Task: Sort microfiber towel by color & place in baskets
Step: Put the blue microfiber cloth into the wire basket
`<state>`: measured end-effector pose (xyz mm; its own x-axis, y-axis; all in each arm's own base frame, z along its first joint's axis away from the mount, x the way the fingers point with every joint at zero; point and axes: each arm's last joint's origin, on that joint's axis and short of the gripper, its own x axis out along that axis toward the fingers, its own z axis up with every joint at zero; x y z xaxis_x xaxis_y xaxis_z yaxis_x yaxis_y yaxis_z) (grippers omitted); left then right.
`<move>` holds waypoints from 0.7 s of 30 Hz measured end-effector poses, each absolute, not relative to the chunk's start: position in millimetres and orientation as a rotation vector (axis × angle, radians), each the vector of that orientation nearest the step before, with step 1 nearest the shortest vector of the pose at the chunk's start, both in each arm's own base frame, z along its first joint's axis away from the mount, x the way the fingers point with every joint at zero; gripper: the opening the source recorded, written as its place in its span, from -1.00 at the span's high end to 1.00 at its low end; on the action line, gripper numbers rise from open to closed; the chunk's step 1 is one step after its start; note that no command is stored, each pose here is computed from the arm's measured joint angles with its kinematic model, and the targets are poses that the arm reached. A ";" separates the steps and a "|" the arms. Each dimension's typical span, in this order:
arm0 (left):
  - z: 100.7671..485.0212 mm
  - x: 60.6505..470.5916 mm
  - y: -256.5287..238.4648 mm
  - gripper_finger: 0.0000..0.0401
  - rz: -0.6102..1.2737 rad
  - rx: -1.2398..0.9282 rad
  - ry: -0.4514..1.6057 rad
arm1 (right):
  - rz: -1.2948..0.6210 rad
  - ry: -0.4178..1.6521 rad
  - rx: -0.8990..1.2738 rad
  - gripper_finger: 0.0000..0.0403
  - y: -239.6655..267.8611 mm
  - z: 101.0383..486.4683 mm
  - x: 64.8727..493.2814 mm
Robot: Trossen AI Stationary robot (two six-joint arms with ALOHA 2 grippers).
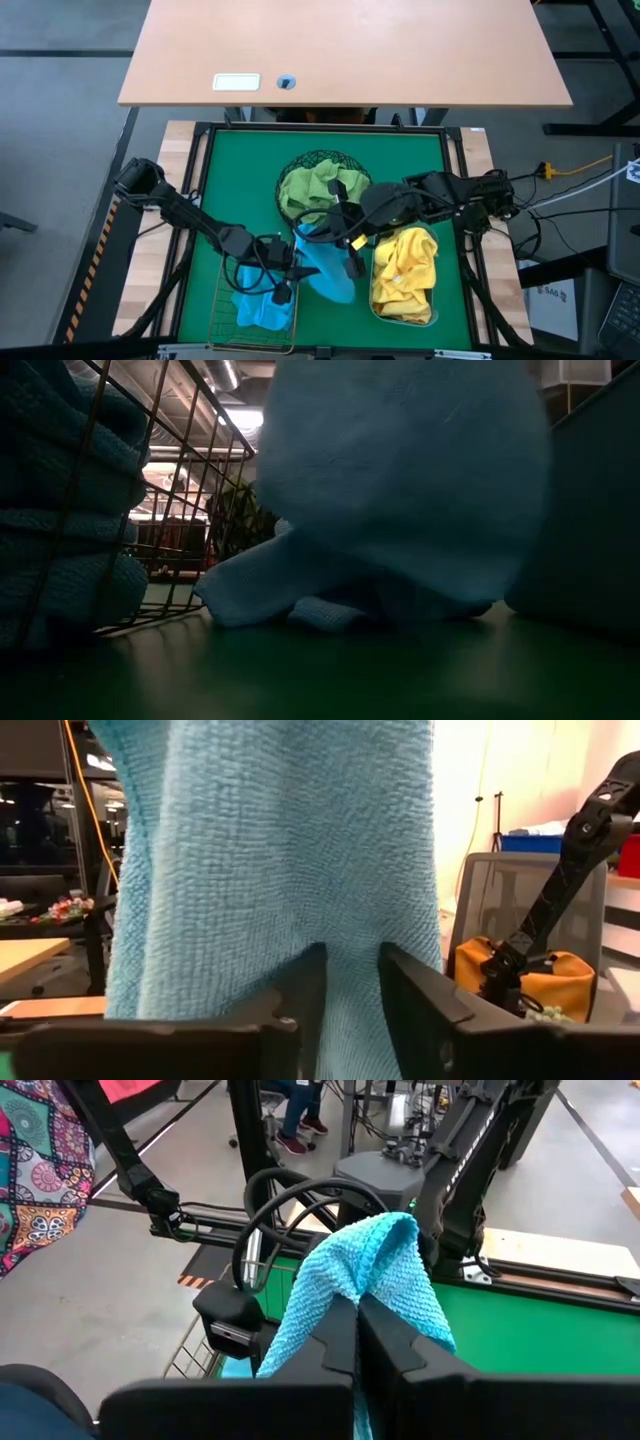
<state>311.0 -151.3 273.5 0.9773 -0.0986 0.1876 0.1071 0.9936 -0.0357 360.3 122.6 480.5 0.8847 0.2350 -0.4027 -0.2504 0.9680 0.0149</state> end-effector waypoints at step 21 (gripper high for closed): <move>267.7 312.1 -150.5 0.03 -0.069 -0.024 -0.128 | 0.160 0.414 -0.061 1.00 119.9 479.9 360.7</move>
